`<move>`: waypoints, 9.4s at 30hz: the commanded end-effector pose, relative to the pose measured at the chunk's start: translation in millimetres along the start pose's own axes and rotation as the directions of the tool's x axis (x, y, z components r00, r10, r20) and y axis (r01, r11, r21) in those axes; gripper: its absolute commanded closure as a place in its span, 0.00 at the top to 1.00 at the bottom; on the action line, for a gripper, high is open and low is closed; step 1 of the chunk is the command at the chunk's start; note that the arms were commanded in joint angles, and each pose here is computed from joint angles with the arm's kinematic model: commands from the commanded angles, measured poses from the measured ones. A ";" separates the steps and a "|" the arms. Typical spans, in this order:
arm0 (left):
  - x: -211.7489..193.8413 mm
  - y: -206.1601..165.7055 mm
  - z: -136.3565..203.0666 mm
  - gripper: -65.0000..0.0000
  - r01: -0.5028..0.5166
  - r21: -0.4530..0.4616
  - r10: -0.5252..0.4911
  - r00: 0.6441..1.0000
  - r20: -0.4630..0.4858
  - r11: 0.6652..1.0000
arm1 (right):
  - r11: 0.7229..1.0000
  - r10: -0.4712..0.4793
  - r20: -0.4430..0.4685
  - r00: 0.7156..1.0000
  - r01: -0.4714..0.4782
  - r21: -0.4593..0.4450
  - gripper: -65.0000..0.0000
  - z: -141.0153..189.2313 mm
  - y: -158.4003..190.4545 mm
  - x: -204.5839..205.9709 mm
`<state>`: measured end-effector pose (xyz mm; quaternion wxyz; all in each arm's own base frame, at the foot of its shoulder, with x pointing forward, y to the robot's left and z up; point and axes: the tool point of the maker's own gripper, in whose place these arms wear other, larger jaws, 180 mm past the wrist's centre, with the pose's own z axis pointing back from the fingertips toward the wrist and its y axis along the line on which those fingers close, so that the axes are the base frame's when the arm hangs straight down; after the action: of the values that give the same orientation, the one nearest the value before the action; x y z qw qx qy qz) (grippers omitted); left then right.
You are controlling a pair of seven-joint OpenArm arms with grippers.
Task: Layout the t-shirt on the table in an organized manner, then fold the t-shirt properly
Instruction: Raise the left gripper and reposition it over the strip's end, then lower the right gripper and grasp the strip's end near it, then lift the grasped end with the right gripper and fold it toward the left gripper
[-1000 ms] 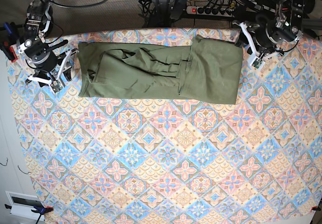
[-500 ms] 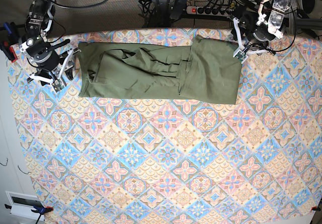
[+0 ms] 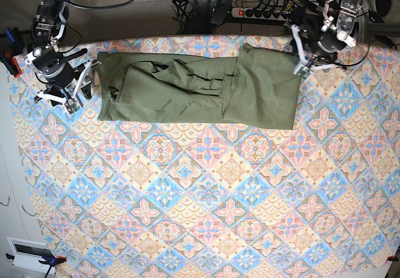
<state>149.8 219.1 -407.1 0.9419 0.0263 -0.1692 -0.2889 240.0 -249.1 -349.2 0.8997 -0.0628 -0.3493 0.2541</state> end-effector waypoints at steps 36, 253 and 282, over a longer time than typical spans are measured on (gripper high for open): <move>20.6 -38.7 -4.1 0.21 0.065 -0.094 -0.060 0.997 0.048 0.993 | 1.000 0.014 0.037 0.999 -0.013 -0.023 0.38 4.7 -8.5 11.1; 128.4 -6.5 39.5 0.24 -0.366 -0.307 0.473 0.752 0.459 0.879 | 0.808 -0.571 -0.022 0.821 0.567 0.162 0.00 -99.0 -86.1 14.4; 125.5 -8.9 37.9 0.24 -0.369 -0.309 0.476 0.756 0.449 0.877 | 0.905 -0.226 0.233 0.946 0.116 0.409 0.00 -58.3 91.0 170.2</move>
<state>225.5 143.9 -342.8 0.9077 -0.1844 -0.3690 -0.0765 337.7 -82.2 -335.7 0.8705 0.1831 -0.3879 0.2413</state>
